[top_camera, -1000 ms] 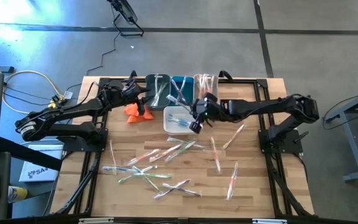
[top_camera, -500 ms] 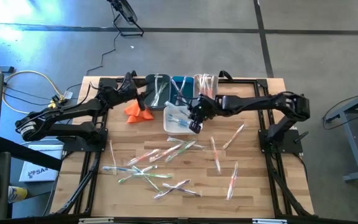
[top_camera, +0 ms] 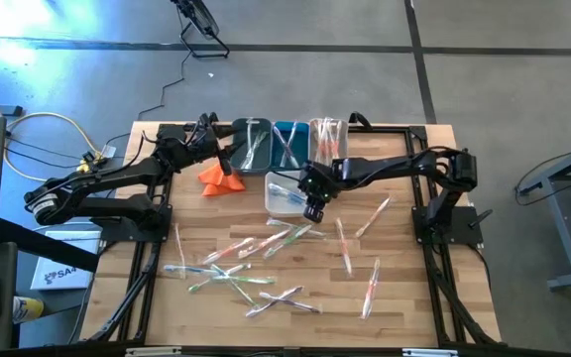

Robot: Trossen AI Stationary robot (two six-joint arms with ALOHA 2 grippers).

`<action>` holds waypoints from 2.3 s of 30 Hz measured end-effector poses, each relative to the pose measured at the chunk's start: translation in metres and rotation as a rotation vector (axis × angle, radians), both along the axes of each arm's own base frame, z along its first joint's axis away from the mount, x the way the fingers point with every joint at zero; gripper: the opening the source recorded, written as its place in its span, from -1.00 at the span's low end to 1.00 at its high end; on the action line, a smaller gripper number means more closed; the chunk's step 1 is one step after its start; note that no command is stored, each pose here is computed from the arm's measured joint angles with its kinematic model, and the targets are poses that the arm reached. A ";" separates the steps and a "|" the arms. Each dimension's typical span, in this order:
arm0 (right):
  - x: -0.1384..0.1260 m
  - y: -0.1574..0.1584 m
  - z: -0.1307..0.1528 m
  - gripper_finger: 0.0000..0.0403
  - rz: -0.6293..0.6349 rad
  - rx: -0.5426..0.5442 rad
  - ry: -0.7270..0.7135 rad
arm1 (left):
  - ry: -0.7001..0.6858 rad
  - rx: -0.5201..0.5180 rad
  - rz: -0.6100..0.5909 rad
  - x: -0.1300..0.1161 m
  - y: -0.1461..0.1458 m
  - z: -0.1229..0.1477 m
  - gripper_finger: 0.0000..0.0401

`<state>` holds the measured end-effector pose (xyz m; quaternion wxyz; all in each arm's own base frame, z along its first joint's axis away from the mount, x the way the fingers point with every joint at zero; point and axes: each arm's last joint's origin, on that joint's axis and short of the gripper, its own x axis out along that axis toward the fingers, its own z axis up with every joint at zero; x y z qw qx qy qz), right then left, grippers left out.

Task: Pick & Place Toothbrushes
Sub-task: Put the toothbrush into the white bin, then adjust the white bin on the shelf

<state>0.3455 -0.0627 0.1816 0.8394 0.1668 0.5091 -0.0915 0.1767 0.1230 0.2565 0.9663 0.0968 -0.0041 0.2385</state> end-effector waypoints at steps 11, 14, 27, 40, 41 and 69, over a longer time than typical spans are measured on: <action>0.002 -0.002 0.004 -0.56 -0.015 -0.056 -0.035 | 0.001 -0.001 0.003 0.000 0.000 0.000 -0.17; 0.002 -0.002 0.004 -0.47 -0.014 -0.055 -0.032 | 0.003 -0.002 0.003 0.000 0.000 0.000 -0.17; -0.010 0.000 0.043 -0.53 -0.020 -0.079 -0.151 | 0.006 -0.005 0.004 0.000 0.000 -0.001 -0.17; -0.049 0.011 0.065 -0.98 -0.060 -0.019 0.020 | 0.017 -0.013 0.005 0.000 0.000 -0.002 -0.17; -0.052 0.013 0.064 -0.98 -0.069 -0.006 0.052 | 0.018 -0.014 0.005 0.000 0.000 -0.002 -0.17; -0.064 0.034 -0.008 -0.99 -0.290 -0.062 -0.008 | 0.020 -0.016 0.004 0.000 0.000 -0.002 -0.17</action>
